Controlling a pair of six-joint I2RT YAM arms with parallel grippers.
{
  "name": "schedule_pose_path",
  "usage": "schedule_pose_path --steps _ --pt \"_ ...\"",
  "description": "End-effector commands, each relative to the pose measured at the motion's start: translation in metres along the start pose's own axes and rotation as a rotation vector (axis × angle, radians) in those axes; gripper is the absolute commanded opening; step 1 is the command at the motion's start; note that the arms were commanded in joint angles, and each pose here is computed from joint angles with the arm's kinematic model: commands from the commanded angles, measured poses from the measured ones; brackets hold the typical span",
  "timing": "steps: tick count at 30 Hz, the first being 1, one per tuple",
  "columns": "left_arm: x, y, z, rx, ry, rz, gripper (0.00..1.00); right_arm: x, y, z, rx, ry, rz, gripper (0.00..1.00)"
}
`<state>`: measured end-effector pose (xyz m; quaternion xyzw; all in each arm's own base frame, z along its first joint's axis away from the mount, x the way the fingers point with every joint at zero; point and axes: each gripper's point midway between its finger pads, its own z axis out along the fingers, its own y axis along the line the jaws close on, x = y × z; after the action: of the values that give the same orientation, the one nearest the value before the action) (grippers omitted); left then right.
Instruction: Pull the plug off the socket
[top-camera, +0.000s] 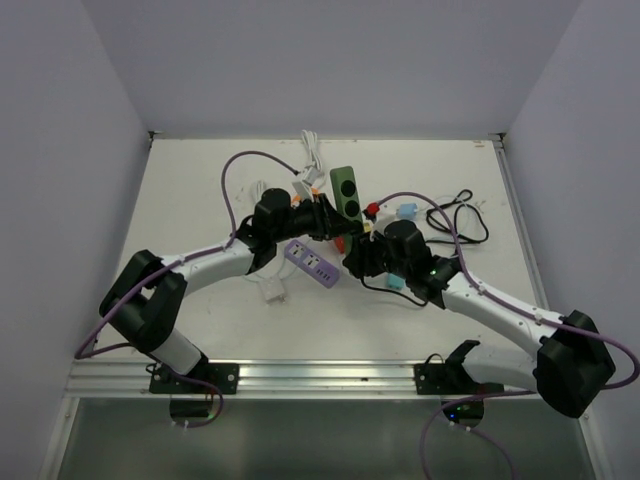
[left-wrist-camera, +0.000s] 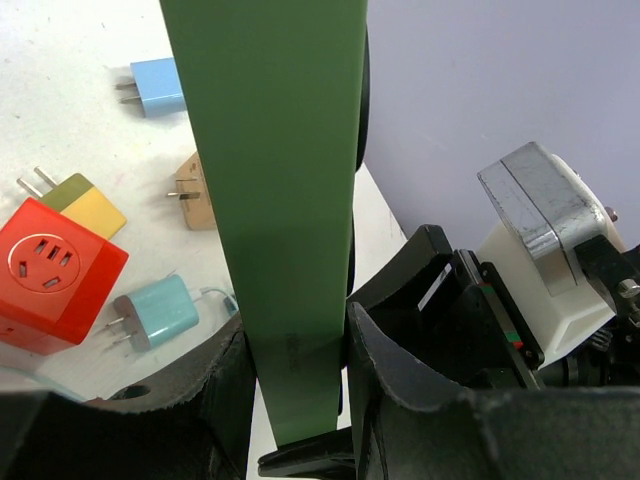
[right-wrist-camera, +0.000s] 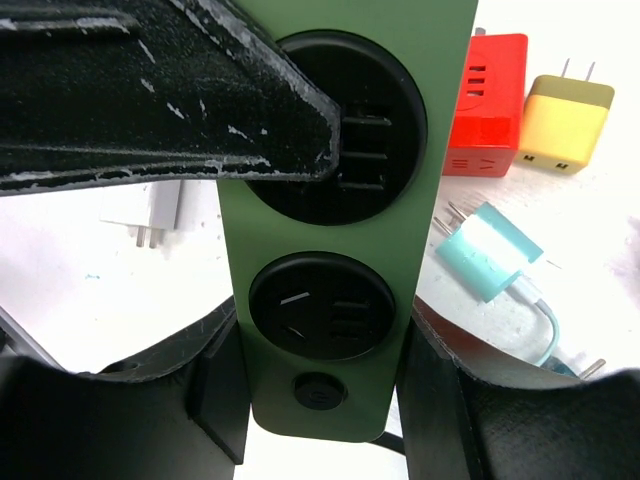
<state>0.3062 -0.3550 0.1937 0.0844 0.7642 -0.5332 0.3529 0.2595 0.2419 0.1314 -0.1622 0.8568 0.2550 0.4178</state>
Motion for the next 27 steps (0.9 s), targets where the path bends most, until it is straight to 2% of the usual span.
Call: schedule_pose_path --steps 1,4,5,7,8,10,16,20,24,25,27 --pt "-0.015 -0.016 0.004 0.05 -0.041 0.029 0.04 -0.048 0.006 -0.016 0.006 -0.16 -0.009 0.0" --pt "-0.018 -0.014 0.006 0.032 -0.04 0.044 0.33 -0.046 0.006 -0.021 0.003 -0.151 -0.009 0.0" --pt "-0.022 -0.016 0.007 0.034 -0.047 0.074 0.53 -0.046 0.007 -0.022 0.001 -0.15 -0.01 0.0" --pt "-0.031 -0.017 0.005 0.012 -0.078 0.104 0.67 -0.045 0.007 -0.022 0.0 -0.148 -0.006 0.0" --pt "-0.035 -0.019 0.004 0.011 -0.086 0.12 0.89 -0.045 0.006 -0.022 0.001 -0.15 -0.002 0.0" --pt "-0.039 -0.023 0.004 0.008 -0.083 0.134 1.0 -0.038 0.006 -0.018 -0.003 -0.133 0.003 0.0" --pt "-0.07 -0.033 0.0 -0.052 -0.11 0.193 1.0 -0.033 0.001 -0.027 0.016 -0.131 -0.009 0.0" --pt "-0.108 -0.033 -0.018 -0.093 -0.167 0.212 1.0 -0.028 -0.001 -0.035 0.02 -0.103 -0.03 0.0" --pt "-0.164 0.007 -0.049 -0.297 -0.246 0.256 1.0 -0.018 0.007 -0.038 -0.035 -0.065 -0.061 0.0" --pt "-0.164 0.02 -0.057 -0.356 -0.22 0.248 1.0 -0.015 0.01 -0.038 -0.054 -0.045 -0.074 0.0" --pt "-0.2 0.026 -0.084 -0.435 -0.29 0.288 1.0 -0.003 0.016 -0.04 -0.08 0.044 -0.11 0.0"
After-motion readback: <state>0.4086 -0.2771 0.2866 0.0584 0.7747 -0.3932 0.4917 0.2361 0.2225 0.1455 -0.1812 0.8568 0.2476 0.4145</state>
